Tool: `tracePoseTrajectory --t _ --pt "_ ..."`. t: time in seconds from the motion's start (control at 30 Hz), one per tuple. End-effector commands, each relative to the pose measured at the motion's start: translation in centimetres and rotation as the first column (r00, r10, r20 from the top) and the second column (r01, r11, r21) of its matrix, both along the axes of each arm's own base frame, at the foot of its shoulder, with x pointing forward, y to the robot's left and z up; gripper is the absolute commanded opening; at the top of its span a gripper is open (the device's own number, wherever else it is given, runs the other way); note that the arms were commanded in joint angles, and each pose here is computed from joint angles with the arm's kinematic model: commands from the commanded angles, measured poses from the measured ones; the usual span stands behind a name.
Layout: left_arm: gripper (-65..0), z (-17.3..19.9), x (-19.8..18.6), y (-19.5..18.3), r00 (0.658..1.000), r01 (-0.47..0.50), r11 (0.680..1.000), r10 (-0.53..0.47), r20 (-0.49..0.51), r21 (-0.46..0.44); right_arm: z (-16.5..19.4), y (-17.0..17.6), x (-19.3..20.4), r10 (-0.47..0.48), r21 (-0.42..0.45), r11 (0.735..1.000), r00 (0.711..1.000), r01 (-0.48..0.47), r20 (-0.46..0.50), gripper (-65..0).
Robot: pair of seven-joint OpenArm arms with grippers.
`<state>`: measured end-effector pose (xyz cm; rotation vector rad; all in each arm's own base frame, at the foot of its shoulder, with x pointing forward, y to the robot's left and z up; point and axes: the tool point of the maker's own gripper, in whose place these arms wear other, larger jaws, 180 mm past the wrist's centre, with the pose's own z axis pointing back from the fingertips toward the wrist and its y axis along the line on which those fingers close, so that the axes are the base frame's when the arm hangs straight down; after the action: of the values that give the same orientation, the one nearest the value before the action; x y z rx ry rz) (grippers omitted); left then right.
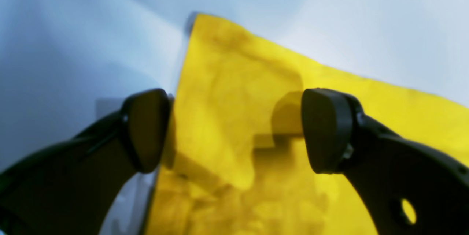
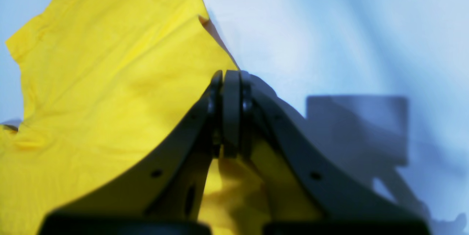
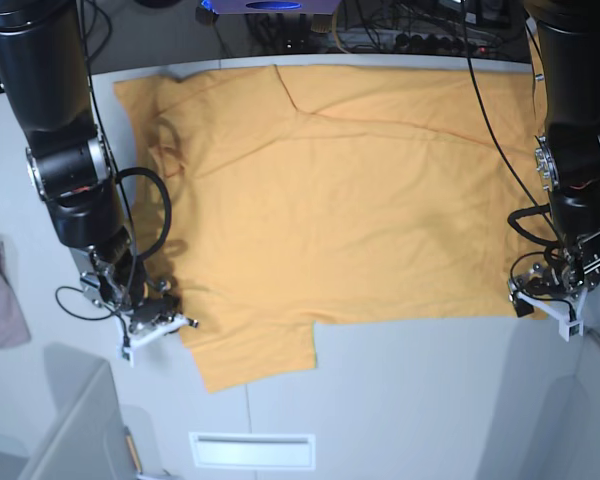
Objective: Fold the T-shirt properly
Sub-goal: 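Move both grippers to the hem corners and grasp them, then lift the hem corners and fold them toward the collar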
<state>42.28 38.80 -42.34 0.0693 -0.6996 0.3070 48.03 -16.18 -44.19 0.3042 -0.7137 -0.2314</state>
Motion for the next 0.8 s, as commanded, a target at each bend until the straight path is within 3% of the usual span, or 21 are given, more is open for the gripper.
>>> tracePoseTrajectory --t 0.0,0.27,0.6,0.67,0.77 --pt "-10.2 1.0 0.4 0.9 1.000 -0.014 1.000 0.013 0.014 0.013 1.6 -0.4 1.3 -0.003 -0.008 1.000 0.999 0.003 0.033 -65.0" --pt "-10.7 2.5 1.1 1.8 0.997 -0.040 0.999 0.040 0.061 -0.001 1.5 -0.4 1.3 -0.002 -0.009 1.000 0.999 0.002 0.032 -65.0" --pt "-11.4 0.6 -0.6 1.5 0.999 -0.036 0.999 0.036 0.020 0.000 1.5 -0.4 1.3 -0.002 -0.009 1.000 0.999 0.002 0.032 -65.0" --pt "-16.0 0.6 -0.6 1.5 0.999 -0.037 0.999 0.037 0.021 -0.001 1.5 -0.4 1.3 -0.002 -0.009 1.000 0.999 0.002 0.032 -65.0" --pt "-33.4 0.7 -0.5 1.5 0.999 -0.038 0.999 0.038 0.027 -0.004 1.5 -0.4 1.3 -0.002 -0.009 1.000 0.999 0.002 0.032 -65.0"
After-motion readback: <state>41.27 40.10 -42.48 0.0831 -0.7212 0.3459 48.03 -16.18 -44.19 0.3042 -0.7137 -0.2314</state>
